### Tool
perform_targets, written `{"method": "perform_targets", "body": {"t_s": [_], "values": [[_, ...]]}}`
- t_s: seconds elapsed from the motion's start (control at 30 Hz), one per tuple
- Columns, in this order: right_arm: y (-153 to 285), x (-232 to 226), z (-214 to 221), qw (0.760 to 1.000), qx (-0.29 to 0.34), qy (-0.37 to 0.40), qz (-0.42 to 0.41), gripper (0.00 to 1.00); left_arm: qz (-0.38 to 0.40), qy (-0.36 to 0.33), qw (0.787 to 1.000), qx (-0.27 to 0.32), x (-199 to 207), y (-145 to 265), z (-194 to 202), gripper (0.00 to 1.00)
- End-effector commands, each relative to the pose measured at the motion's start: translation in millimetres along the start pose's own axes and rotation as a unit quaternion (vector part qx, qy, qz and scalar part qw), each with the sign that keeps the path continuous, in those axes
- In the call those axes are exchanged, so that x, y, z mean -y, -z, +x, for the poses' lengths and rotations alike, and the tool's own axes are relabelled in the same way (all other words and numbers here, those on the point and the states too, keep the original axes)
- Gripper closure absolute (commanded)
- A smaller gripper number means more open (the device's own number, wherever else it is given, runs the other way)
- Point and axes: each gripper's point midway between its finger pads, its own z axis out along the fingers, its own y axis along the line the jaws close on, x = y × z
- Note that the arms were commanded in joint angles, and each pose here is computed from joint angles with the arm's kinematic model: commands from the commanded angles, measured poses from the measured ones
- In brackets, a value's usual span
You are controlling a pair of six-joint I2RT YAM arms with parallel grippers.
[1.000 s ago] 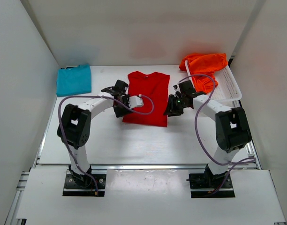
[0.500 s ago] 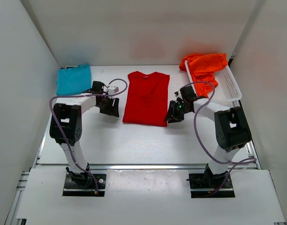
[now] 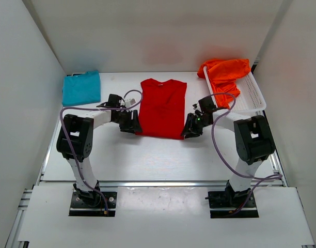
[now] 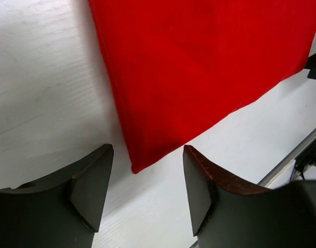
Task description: Fold and stack the t-shirts
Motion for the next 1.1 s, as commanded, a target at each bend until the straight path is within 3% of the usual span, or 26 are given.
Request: {"method": "perform_targets", "body": {"t_s": [0.0, 0.13, 0.23, 0.37, 0.47, 0.53, 0.67, 0.87, 1.07], "values": [[-1.3, 7.4, 3.0, 1.0, -0.01, -0.024, 0.01, 0.6, -0.007, 0.01, 1.0, -0.014, 6.4, -9.7, 8.1, 0.34], [-2.0, 15.1, 8.3, 0.999, -0.017, -0.045, 0.011, 0.57, -0.01, 0.012, 1.0, -0.015, 4.9, -12.5, 6.0, 0.47], [-7.4, 14.6, 6.4, 0.998, -0.028, -0.048, 0.002, 0.55, -0.011, 0.007, 1.0, -0.017, 3.3, -15.3, 5.3, 0.71], [-14.3, 11.3, 12.4, 0.997, -0.054, -0.047, -0.014, 0.56, -0.008, 0.011, 1.0, -0.015, 7.6, -14.1, 3.9, 0.81], [-16.6, 4.1, 9.5, 0.997, -0.06, -0.038, -0.029, 0.67, -0.005, 0.015, 1.0, -0.019, 8.8, -16.2, 8.5, 0.88], [-18.8, 2.7, 9.4, 0.996, -0.063, -0.045, -0.039, 0.85, -0.01, 0.019, 1.0, -0.019, 5.6, -15.0, 10.6, 0.95], [-18.9, -1.1, 13.0, 0.995, -0.068, -0.054, -0.053, 1.0, -0.016, 0.023, 0.999, -0.021, 6.3, -10.8, 16.7, 1.0], [-0.2, -19.1, 28.1, 0.992, -0.064, -0.062, -0.084, 1.0, -0.03, -0.008, 0.998, -0.046, 15.7, 9.3, 40.7, 1.0], [17.0, -35.8, 72.6, 0.992, -0.099, -0.012, -0.076, 1.0, -0.039, -0.067, 0.986, -0.147, 19.7, 31.8, 98.3, 1.0]]}}
